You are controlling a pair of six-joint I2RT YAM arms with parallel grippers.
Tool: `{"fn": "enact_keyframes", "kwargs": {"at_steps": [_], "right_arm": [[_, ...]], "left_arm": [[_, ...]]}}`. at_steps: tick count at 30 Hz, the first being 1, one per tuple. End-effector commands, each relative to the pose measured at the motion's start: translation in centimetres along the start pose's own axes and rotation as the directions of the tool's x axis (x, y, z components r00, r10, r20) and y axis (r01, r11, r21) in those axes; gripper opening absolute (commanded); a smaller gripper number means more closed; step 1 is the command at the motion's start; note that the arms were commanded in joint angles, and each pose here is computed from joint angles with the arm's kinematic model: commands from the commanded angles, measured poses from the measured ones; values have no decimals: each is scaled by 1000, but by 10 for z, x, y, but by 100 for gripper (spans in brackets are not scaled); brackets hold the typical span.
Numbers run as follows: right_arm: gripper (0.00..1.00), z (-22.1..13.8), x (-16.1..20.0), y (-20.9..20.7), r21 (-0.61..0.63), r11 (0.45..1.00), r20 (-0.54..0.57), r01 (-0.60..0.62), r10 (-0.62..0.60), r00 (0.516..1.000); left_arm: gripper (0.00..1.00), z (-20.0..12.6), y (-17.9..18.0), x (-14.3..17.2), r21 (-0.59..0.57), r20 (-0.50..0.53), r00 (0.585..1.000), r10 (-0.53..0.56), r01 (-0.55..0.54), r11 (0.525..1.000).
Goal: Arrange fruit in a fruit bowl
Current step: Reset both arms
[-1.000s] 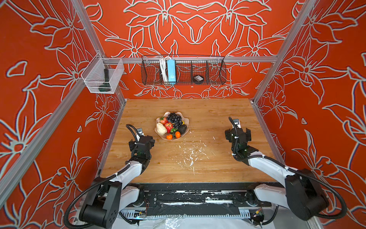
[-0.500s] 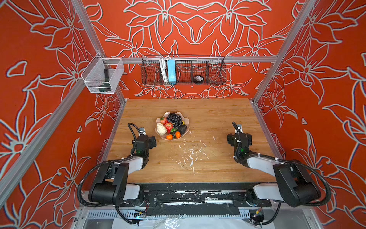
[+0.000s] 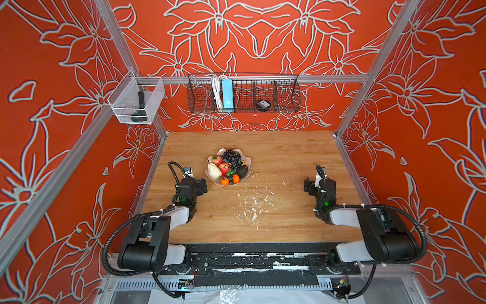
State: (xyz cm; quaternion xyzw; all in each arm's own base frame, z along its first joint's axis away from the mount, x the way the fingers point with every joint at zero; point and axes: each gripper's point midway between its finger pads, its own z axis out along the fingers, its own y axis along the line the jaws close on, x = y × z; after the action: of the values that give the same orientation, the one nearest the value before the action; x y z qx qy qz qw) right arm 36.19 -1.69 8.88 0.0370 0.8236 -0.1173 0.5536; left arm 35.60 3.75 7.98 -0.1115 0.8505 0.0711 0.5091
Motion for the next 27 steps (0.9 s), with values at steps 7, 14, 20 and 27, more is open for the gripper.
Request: {"fn": "enact_keyframes", "kwargs": {"at_steps": [7,14,20,27], "right_arm": [[98,1,-10,1,-18,1000,28,-25,25,999],[98,1,-10,2,-21,999,26,-25,25,999],[98,3,-9,3,-25,999,18,-28,28,999],[98,3,-9,1,-24,999,18,-34,34,999]], "left_arm": [[98,0,0,-8,4,20,1000,-16,16,1000],[98,0,0,-8,4,21,1000,-16,16,1000],[98,0,0,-8,4,20,1000,-16,16,1000],[98,0,0,-8,4,22,1000,-16,16,1000]]}}
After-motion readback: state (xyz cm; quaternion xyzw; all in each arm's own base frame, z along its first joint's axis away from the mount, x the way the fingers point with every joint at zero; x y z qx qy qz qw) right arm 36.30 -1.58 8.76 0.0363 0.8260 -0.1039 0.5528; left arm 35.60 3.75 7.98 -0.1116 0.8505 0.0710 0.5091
